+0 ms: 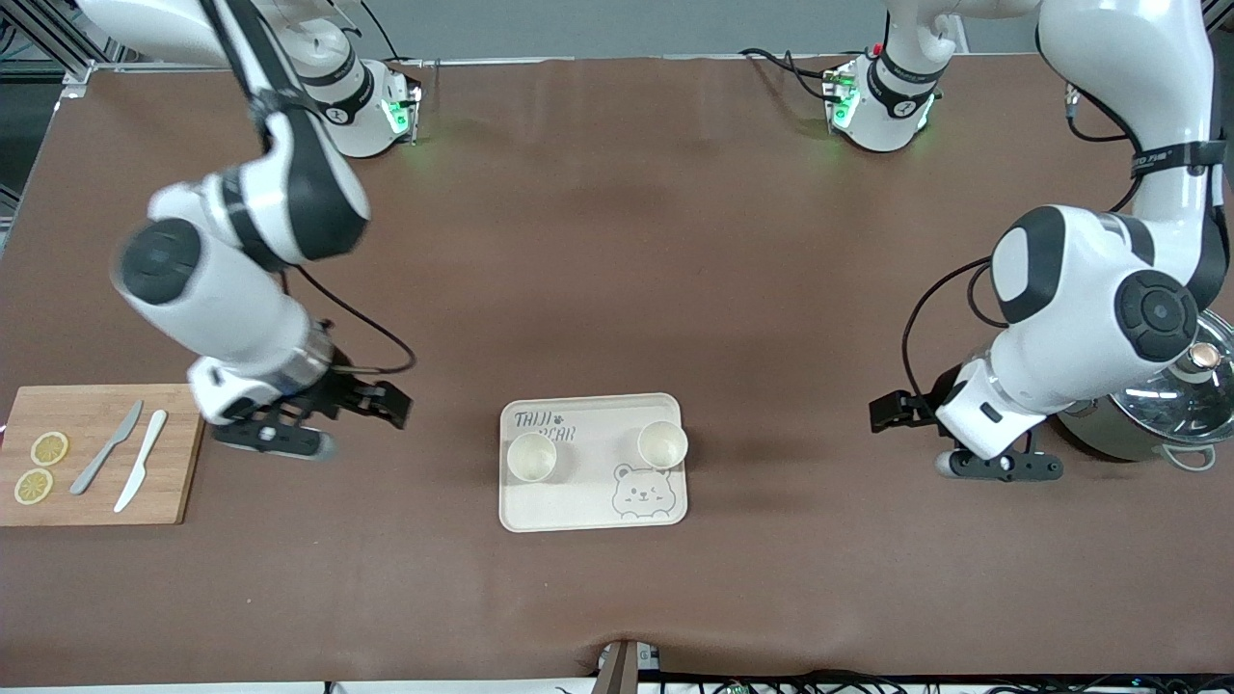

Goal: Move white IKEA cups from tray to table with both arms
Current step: 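Lower the right gripper to one cup while the left gripper approaches the other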

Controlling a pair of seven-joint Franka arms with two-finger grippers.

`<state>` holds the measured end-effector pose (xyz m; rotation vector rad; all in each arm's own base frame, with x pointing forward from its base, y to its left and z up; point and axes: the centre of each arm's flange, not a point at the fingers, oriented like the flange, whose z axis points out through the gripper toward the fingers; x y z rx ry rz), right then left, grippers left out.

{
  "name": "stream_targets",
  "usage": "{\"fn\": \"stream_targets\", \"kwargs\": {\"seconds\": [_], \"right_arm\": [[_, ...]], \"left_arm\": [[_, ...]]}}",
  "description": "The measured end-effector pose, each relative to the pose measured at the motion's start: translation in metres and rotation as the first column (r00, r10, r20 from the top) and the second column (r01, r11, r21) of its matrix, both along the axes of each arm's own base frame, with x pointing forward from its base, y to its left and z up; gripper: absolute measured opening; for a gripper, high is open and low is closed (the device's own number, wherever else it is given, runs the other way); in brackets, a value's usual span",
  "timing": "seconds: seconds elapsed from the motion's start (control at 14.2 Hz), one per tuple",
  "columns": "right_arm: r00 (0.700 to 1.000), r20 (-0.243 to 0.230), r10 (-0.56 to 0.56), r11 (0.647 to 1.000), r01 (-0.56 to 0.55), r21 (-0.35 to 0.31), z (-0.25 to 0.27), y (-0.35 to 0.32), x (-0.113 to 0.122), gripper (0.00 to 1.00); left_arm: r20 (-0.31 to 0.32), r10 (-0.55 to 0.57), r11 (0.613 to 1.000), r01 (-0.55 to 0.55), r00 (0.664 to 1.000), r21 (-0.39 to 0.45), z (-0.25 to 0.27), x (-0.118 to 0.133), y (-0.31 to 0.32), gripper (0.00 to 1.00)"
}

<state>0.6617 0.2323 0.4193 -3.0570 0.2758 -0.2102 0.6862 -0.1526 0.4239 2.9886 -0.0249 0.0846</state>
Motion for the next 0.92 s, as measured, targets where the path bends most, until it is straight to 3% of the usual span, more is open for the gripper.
{"fn": "stream_targets", "kwargs": {"seconds": [0.35, 0.71, 0.92], "right_arm": [[0.999, 0.034, 0.005, 1.000, -0.005, 0.000, -0.096, 0.052, 0.006, 1.00], [0.999, 0.032, 0.028, 1.000, -0.028, 0.005, -0.126, 0.069, 0.003, 1.00], [0.998, 0.054, 0.041, 0.999, -0.042, 0.020, -0.142, 0.085, 0.000, 1.00]], "left_arm": [[0.051, 0.062, 0.998, -0.061, 0.997, -0.028, -0.029, 0.008, -0.062, 1.00], [0.073, 0.120, 0.991, -0.115, 0.990, -0.067, -0.055, -0.008, -0.146, 1.00], [0.074, 0.129, 0.990, -0.123, 0.989, -0.075, -0.068, -0.012, -0.168, 1.00]]}}
